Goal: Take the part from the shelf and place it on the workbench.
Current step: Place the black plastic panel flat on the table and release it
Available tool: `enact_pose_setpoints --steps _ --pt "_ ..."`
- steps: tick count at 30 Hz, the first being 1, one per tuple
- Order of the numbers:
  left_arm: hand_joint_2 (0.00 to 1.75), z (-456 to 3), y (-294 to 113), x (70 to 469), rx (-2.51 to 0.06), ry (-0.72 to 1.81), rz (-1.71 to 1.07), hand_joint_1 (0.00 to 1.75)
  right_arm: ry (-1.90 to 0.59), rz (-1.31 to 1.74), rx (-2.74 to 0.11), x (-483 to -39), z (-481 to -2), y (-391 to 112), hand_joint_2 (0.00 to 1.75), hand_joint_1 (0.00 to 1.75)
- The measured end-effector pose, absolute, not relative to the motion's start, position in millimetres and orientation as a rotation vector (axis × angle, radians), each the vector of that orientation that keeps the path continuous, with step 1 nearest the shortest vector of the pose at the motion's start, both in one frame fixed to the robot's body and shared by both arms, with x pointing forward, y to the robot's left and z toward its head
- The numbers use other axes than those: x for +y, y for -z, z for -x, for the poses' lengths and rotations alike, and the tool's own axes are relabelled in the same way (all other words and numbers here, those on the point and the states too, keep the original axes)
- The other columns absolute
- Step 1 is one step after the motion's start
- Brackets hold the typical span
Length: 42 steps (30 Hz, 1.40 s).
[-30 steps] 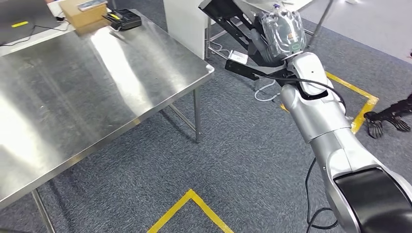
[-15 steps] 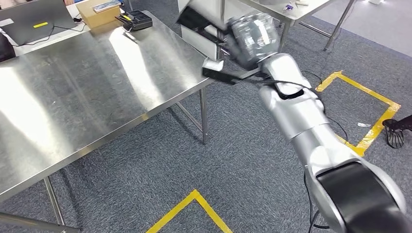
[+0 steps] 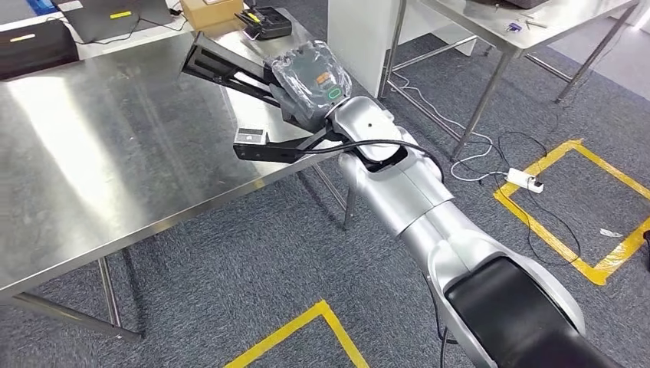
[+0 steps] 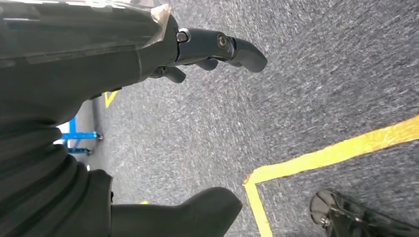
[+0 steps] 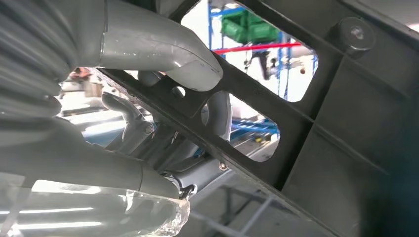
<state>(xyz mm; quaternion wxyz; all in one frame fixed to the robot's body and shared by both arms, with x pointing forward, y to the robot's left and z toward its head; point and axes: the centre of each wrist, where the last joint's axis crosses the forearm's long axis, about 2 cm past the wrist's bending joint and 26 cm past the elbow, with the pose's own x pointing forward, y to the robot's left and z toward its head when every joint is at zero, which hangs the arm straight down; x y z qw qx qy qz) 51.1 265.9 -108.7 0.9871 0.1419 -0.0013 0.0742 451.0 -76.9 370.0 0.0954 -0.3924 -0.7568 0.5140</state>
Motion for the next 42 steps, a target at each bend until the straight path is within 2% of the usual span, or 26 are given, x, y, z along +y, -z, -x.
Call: enact_pose_setpoints --steps 13,42 --pt "1.75 -44.6 109.8 267.3 -0.012 -0.135 -0.265 0.00 -1.582 1.131 -2.244 -61.7 -444.2 -370.8 1.75 1.71" --pt "1.75 -42.8 110.3 272.6 -0.015 -0.142 -0.259 0.00 -1.619 1.188 -2.194 -69.2 -442.1 -356.5 1.75 1.71"
